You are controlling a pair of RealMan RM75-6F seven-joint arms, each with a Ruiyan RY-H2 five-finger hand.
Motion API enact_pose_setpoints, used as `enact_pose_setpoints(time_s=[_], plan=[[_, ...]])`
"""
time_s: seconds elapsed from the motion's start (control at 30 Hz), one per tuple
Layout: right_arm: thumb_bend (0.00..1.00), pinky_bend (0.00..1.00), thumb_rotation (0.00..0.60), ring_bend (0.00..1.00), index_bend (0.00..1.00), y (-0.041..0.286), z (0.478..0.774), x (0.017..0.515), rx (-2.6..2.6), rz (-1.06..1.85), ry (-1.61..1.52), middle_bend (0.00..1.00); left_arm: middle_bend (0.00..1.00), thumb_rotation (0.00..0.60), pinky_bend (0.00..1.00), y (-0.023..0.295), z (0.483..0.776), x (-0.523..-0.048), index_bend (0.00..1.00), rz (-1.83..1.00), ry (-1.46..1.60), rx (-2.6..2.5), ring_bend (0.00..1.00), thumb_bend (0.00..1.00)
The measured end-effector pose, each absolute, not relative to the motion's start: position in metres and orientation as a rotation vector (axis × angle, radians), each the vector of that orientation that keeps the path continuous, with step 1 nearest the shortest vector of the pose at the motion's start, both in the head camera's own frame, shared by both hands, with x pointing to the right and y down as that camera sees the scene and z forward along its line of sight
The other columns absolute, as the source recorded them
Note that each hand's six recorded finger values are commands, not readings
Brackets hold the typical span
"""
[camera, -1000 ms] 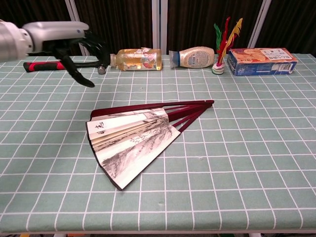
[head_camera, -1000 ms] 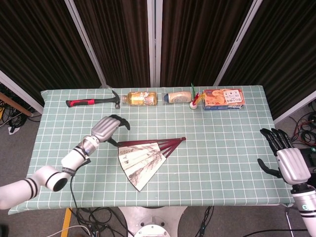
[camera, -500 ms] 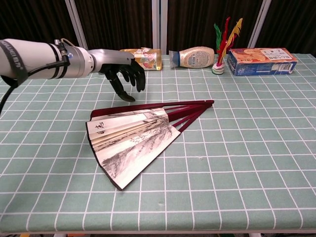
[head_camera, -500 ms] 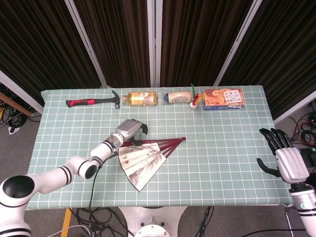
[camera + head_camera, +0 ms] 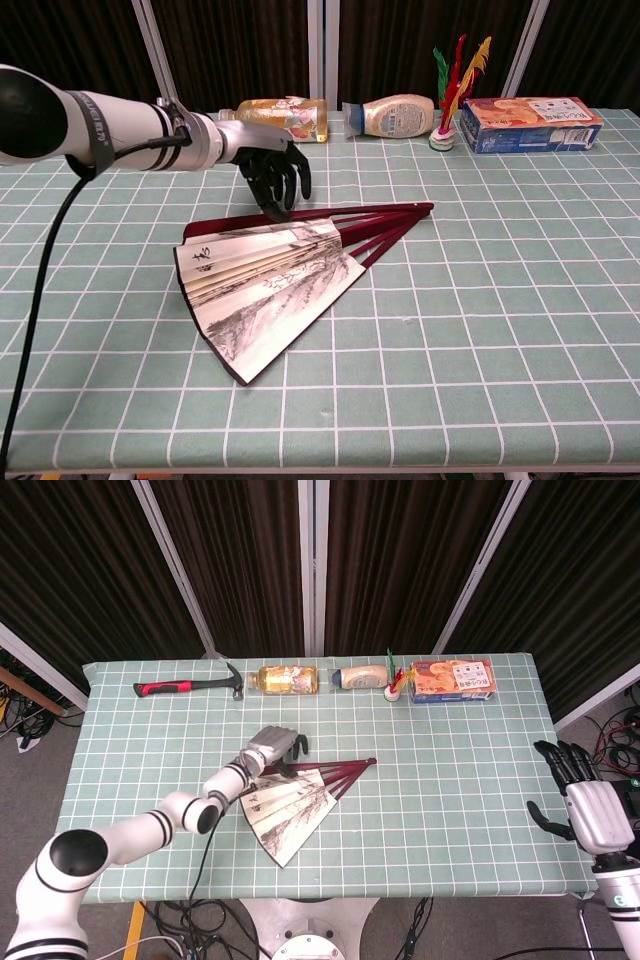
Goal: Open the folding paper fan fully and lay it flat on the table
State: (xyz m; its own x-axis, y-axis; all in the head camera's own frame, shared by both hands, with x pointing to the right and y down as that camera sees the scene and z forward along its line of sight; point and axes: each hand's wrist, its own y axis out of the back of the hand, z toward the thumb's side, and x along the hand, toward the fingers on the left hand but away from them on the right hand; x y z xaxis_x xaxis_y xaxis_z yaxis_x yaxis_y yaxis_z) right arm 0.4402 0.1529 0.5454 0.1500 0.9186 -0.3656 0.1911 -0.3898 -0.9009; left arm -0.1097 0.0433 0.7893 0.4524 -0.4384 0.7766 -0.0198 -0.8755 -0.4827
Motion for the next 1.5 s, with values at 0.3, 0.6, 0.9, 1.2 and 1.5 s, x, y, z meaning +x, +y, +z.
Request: enact_pose_setpoints(time_s=[0.3,0.6,0.9,1.2,1.5], plan=[[0.26,0.0,0.6,0.0,0.03,0.154,0.545,0.441,-1.708,1.299,-1.079,0.09,0.51,0.6,0.22,0.048,0.793,-0.105,0.39,-1.412,0.366,-2.301,0.41,0.25],[0.26,0.0,0.6,0.0,0.03,0.154,0.543,0.442,-1.702,1.297,-1.089,0.09,0.53,0.6,0.22,0.054,0.792,-0.106,0.43,-1.389,0.364,-2.286,0.43,0.25],[0.26,0.0,0.6,0.0,0.03,0.157,0.541,0.444,-1.699,1.298,-1.099,0.1,0.53,0.6,0.24,0.063,0.793,-0.103,0.43,-1.35,0.33,-2.228,0.43,0.26],[0.26,0.0,0.6,0.0,0.03,0.157,0.537,0.446,-1.688,1.281,-1.114,0.1,0.66,0.6,0.27,0.065,0.787,-0.101,0.53,-1.31,0.333,-2.21,0.54,0.34],[0.26,0.0,0.6,0.0,0.03,0.158,0.533,0.446,-1.684,1.269,-1.121,0.1,0.69,0.6,0.3,0.056,0.767,-0.108,0.57,-1.237,0.401,-2.177,0.57,0.36]])
